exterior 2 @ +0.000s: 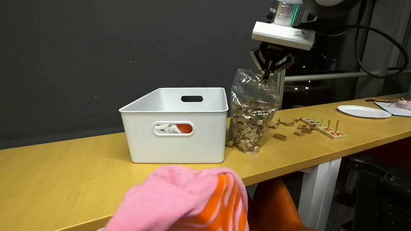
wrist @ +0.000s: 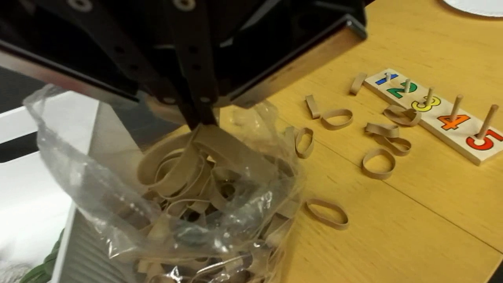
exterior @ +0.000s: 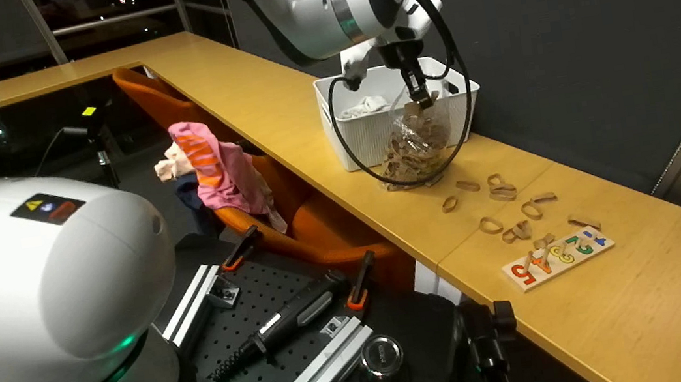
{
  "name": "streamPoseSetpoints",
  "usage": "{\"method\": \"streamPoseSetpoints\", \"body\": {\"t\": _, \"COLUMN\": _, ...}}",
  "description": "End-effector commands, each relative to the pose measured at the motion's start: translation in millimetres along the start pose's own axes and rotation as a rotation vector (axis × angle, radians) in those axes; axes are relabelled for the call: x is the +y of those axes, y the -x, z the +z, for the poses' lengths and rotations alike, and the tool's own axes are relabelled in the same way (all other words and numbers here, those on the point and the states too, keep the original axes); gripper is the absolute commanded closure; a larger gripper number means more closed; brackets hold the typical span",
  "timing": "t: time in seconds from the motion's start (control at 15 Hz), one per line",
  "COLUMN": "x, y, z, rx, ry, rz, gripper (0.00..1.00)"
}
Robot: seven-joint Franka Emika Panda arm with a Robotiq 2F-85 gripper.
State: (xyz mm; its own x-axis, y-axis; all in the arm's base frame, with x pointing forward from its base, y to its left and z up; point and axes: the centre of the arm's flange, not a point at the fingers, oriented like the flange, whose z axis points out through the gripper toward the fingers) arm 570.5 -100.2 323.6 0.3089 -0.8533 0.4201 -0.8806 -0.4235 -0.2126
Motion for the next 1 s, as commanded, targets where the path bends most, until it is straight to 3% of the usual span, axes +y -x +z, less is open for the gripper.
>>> {"method": "streamPoseSetpoints", "body": {"t": 0.0, "x": 12.4, "y": 1.1, "z": -14.9, "rx": 0.029, "ry": -0.016, "rz": 0.022, "gripper": 0.71}}
{"method": "streamPoseSetpoints", "body": {"t": 0.4, "x": 18.3, "y": -11.0, "z": -22.1, "rx": 0.041, "ry": -0.033, "rz": 0.041, "gripper": 0.31}}
{"method": "streamPoseSetpoints", "body": {"t": 0.67, "x": 49.7, "y": -31.8, "z": -47.5, "rx": 0.056, "ry": -0.139, "rz": 0.068, "gripper": 0.01}}
{"method": "streamPoseSetpoints", "body": {"t": 0.93, "x": 112.8, "y": -69.0, "z": -40.2, "rx": -0.031, "ry": -0.136, "rz": 0.22, "gripper": 0.0}}
